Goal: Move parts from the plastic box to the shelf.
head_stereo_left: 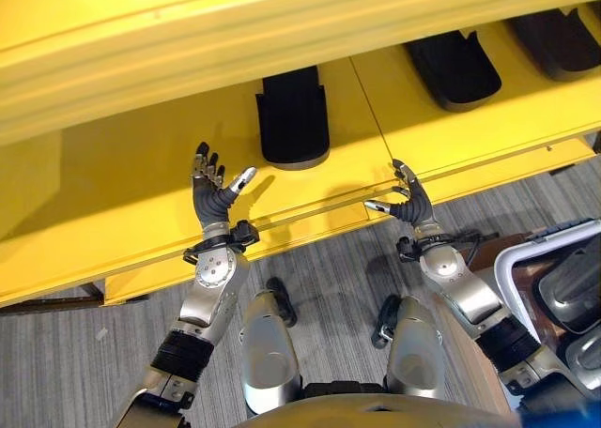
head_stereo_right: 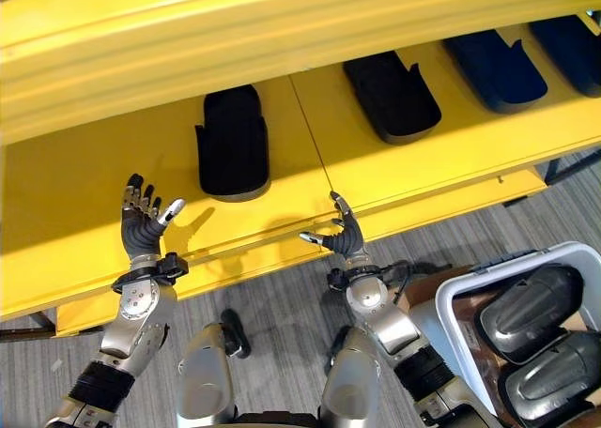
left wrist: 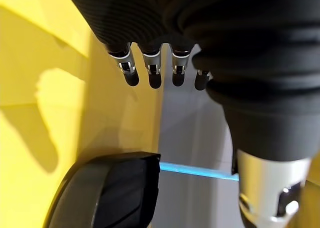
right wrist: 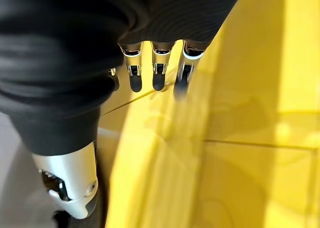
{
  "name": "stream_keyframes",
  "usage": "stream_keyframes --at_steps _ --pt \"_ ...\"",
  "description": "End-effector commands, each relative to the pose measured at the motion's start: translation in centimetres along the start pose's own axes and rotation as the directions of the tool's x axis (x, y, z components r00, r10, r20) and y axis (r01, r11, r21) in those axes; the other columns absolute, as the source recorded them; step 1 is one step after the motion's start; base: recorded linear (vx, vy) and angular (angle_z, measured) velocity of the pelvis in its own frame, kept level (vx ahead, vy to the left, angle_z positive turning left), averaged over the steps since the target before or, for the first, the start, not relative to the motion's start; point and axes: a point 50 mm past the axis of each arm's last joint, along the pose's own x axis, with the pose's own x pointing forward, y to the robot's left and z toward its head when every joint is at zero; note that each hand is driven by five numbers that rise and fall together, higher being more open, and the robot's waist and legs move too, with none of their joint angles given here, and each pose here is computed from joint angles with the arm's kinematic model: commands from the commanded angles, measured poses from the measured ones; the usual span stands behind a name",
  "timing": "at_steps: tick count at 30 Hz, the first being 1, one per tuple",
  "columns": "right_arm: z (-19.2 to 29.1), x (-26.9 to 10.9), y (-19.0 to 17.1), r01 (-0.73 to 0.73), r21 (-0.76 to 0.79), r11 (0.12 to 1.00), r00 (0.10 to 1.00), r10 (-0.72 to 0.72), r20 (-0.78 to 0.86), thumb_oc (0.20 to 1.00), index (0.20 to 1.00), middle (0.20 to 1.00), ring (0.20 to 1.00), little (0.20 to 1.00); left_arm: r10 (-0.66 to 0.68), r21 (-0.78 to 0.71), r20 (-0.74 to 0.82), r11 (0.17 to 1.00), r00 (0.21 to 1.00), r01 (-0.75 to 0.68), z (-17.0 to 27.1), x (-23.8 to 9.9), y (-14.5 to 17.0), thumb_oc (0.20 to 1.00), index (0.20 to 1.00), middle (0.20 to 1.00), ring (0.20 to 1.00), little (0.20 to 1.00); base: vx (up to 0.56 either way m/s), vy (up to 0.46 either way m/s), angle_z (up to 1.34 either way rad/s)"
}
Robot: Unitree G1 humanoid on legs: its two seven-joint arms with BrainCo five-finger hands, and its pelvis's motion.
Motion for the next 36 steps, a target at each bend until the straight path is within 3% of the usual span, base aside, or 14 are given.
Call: stream_keyframes --at_steps 1,10,17,25,36 --pt "1.5 -0.3 0.3 -0.060 0.036 0.998 0.995 0.057 0.087 1.000 1.000 1.000 1.000 1.000 -0.052 0.059 -0.006 0.997 0.999 0.052 -0.1 0.2 -0.7 1.000 1.000 1.000 1.000 1.000 0.08 0.005 -0.11" --pt "1.2 -0.7 0.4 -0.123 0.028 0.992 0.991 0.122 0.054 1.000 1.000 1.000 1.000 1.000 -0.015 0.062 -0.121 0.998 0.993 0.022 -2.2 0.7 -1.2 1.000 1.000 1.000 1.000 1.000 0.01 0.004 -0.07" --pt "0.6 -0.8 0.4 -0.141 0.020 0.990 0.990 0.140 0.036 1.000 1.000 1.000 1.000 1.000 -0.104 0.045 -0.166 0.993 0.981 0.113 -3.2 0.4 -2.4 1.000 1.000 1.000 1.000 1.000 -0.01 0.000 -0.07" --pt "0.5 -0.6 0.5 -0.142 0.013 0.990 0.989 0.141 0.038 1.000 1.000 1.000 1.000 1.000 -0.094 0.062 -0.183 0.992 0.979 0.106 -3.7 0.4 -2.6 1.000 1.000 1.000 1.000 1.000 0.00 0.004 -0.03" --pt "0.4 -0.7 1.0 -0.160 0.021 0.987 0.987 0.159 0.037 1.000 1.000 1.000 1.000 1.000 -0.298 0.035 -0.199 0.950 0.934 0.310 -4.1 -1.0 -4.5 1.000 1.000 1.000 1.000 1.000 0.00 -0.001 -0.02"
